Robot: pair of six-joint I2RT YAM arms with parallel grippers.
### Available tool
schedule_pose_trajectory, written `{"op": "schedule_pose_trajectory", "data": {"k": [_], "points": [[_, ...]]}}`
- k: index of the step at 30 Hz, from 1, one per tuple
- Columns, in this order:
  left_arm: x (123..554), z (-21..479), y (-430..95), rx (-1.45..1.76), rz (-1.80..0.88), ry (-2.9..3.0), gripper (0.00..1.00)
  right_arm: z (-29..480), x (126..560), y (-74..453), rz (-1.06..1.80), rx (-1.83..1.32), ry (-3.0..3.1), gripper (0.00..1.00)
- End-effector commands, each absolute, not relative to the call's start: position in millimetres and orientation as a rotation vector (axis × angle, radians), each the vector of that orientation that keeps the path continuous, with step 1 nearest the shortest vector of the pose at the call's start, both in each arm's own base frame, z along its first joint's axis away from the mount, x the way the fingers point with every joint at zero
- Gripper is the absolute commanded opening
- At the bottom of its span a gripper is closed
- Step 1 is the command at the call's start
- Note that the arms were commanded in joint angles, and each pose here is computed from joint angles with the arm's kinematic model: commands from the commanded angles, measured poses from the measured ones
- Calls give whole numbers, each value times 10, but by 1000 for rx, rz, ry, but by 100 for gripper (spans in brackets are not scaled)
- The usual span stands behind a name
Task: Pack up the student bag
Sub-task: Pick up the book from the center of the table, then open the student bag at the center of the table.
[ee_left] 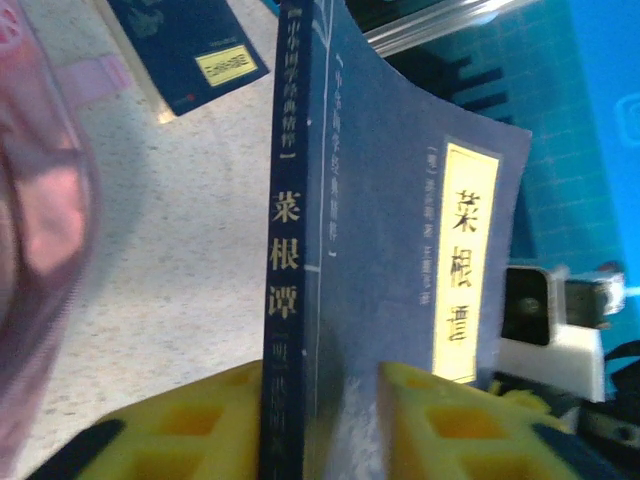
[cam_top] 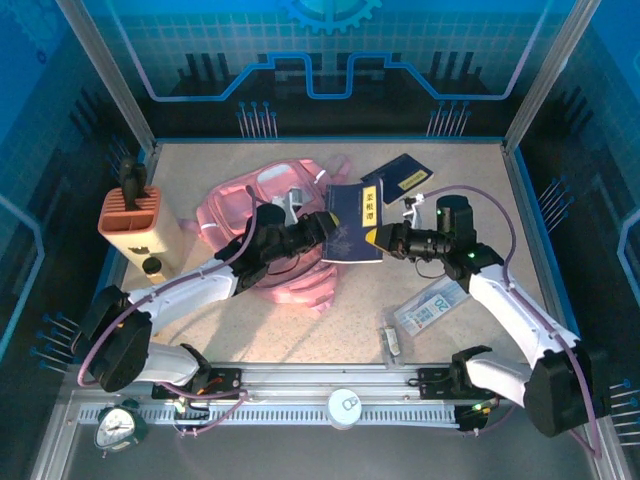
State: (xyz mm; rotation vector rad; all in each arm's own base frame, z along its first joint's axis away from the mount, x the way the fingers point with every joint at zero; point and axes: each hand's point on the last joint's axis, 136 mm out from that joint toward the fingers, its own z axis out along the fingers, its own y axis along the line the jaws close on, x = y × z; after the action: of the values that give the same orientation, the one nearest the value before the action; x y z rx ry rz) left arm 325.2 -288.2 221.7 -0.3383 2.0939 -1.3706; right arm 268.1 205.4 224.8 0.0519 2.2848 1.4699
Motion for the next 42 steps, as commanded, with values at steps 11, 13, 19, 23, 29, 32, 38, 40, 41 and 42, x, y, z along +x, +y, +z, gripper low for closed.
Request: {"op": "schedule_pose_trajectory", "data": {"k": [11, 13, 19, 23, 29, 32, 38, 40, 41, 42], "points": [[2913, 1651, -2432, 100, -770, 2445, 58, 1932, 2432, 1580, 1146, 58, 2417, 0], [2881, 1567, -2370, 178, -680, 2491, 59, 1873, 2415, 1512, 1125, 83, 2424, 1], [2870, 1421, -2327, 374, -523, 2531, 59, 1743, 2420, 1390, 1104, 138, 2443, 1], [2907, 1317, -2461, 524, -475, 2532, 58, 1727, 2436, 1372, 1101, 144, 2440, 2], [3107, 1122, -2521, 582, -324, 2563, 57, 1680, 2440, 1348, 1095, 155, 2448, 2], [3158, 1013, -2588, 597, -321, 2589, 51, 1668, 2442, 1338, 1102, 163, 2445, 2], [3184, 935, -2720, 614, -385, 2603, 39, 1661, 2453, 1339, 1107, 159, 2444, 1], [3178, 931, -2744, 619, -403, 2598, 33, 1646, 2461, 1342, 1110, 160, 2447, 1], [3182, 926, -2744, 615, -404, 2598, 30, 1637, 2465, 1341, 1111, 162, 2448, 1], [3179, 927, -2747, 617, -405, 2597, 27, 1629, 2469, 1339, 1112, 164, 2449, 1]]}}
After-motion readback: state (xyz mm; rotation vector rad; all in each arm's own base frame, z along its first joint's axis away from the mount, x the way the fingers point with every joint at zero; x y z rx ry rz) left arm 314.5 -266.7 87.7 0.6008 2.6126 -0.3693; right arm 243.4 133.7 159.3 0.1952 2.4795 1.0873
